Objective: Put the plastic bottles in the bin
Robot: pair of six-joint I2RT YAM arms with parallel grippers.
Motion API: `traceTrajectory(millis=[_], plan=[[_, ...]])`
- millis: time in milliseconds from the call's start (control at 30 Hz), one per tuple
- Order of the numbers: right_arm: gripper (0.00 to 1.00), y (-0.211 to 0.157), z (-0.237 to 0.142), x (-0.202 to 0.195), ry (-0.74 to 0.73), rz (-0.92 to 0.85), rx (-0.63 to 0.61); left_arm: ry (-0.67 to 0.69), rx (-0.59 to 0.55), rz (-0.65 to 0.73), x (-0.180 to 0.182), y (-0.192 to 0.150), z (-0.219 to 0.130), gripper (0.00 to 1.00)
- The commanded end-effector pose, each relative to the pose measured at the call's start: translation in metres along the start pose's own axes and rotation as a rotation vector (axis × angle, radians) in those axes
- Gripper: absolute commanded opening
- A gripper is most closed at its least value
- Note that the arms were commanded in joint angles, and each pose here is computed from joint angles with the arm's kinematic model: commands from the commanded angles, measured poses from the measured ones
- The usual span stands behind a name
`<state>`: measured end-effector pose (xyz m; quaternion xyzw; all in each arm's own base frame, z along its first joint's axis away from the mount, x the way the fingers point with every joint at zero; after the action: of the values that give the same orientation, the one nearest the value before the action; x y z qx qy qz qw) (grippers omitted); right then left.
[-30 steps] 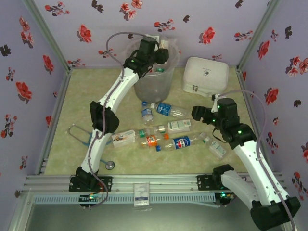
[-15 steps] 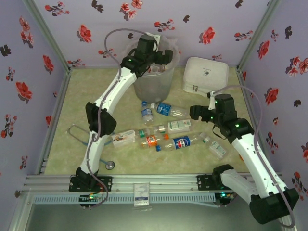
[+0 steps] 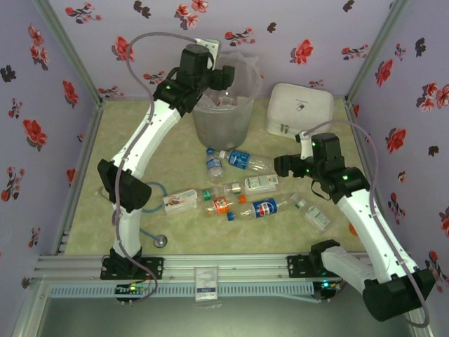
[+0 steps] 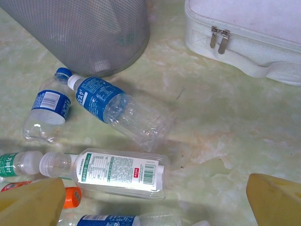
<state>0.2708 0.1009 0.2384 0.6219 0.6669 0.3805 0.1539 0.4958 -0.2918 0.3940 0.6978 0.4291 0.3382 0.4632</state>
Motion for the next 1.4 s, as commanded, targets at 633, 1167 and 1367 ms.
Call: traceTrajectory(millis=[633,1167,1367], plan=[[0.99,-0.008,0.036,0.027,0.118,-0.329,0.151,0.090,-0.088,-0.168,0.082,-0.026,-0.061,0.86],[0.98,-0.026,0.159,0.062,0.208,-0.771,0.373,0.059,0.088,-0.406,0.082,-0.156,-0.184,0.95],[0.95,-0.039,0.198,0.066,0.257,-0.752,0.429,-0.013,0.166,-0.517,0.062,-0.210,-0.202,0.95]])
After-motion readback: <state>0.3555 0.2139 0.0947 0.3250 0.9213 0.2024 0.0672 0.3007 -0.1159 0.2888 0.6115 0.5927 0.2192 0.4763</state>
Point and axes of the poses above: each hand's point on the last joint's axis, 136 mm out from that joint toward the fingers, its own z axis out along the fingers, its own x axis along the line the jaws close on, y = z × x, the point moved 1 cm from there along -z, back along the fingers, and after that the axes turned 9 degrees about z, right-handed, at the moved point
